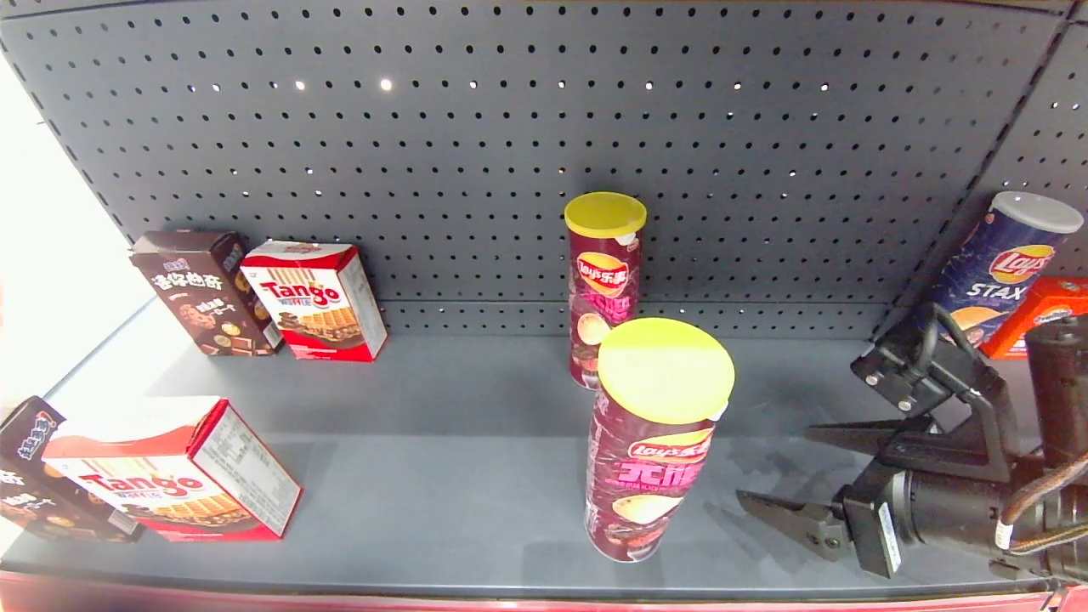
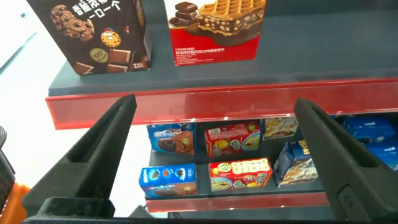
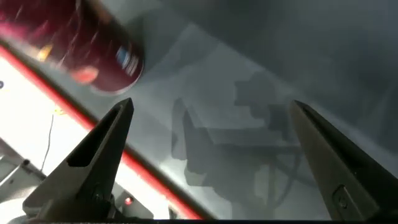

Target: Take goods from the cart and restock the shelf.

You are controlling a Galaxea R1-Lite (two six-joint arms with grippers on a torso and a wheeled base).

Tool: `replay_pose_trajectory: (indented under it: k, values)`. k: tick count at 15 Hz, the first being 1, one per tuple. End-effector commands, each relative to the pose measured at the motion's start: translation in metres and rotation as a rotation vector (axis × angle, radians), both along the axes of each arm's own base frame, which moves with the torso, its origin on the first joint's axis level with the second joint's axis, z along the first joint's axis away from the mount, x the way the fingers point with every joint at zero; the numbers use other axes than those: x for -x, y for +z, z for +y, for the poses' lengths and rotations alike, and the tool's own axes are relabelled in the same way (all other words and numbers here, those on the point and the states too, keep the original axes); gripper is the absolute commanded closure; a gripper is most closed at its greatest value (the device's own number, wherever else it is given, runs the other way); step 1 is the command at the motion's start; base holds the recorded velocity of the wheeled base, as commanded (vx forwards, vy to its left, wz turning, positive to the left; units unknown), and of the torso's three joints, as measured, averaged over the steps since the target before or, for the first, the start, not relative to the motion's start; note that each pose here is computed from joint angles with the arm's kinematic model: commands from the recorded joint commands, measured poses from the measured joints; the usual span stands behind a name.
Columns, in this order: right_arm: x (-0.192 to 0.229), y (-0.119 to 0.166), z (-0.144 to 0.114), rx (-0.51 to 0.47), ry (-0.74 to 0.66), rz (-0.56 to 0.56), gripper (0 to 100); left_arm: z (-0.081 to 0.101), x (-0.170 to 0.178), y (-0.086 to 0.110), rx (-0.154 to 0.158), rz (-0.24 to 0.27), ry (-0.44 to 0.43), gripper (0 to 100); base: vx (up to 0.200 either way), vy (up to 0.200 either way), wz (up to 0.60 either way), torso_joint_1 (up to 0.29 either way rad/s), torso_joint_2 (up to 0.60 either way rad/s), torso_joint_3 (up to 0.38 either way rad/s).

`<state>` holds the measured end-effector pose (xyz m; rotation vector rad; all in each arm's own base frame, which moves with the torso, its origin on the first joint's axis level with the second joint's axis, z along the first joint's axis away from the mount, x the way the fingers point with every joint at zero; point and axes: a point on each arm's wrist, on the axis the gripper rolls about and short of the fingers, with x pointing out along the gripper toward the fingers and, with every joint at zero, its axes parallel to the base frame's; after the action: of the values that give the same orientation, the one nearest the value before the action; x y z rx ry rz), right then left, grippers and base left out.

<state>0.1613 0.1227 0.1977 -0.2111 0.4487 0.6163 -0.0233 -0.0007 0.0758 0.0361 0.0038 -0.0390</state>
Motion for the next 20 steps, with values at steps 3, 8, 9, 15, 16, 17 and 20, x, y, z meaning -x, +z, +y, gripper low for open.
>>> replay_pose_trajectory:
  k: [3,8,9,15,16,17,20]
  values:
    - [-0.017,0.002,0.017,0.009,0.011,0.008,0,0.000,0.000,0.000,0.002,0.002,0.001,0,0.000,0.000,0.00,0.000,0.00,0.000]
    - [-0.021,-0.001,0.028,0.021,0.038,0.020,0,0.000,0.000,0.000,0.002,0.003,0.002,0,0.000,0.000,0.00,0.000,0.00,0.000]
    - [-0.023,-0.002,0.031,0.024,0.039,0.023,0,0.000,0.000,0.000,0.002,0.003,0.001,0,0.000,0.000,0.00,0.000,0.00,0.000]
    - [-0.027,-0.004,0.044,0.036,0.068,0.028,0,0.000,0.000,0.000,0.002,0.002,0.002,0,0.000,0.000,0.00,0.000,0.00,0.000]
    - [-0.026,-0.004,0.044,0.037,0.067,0.026,0,0.000,0.000,0.000,0.002,0.002,0.002,0,0.000,0.000,0.00,0.000,0.00,0.000]
    - [-0.026,-0.004,0.045,0.039,0.067,0.027,0,0.000,0.000,0.000,0.002,0.002,0.002,0,0.000,0.000,0.00,0.000,0.00,0.000]
    - [-0.025,-0.005,0.042,0.040,0.061,0.027,0,0.000,0.000,0.000,0.004,0.002,0.002,0,0.000,0.000,0.00,0.000,0.00,0.000]
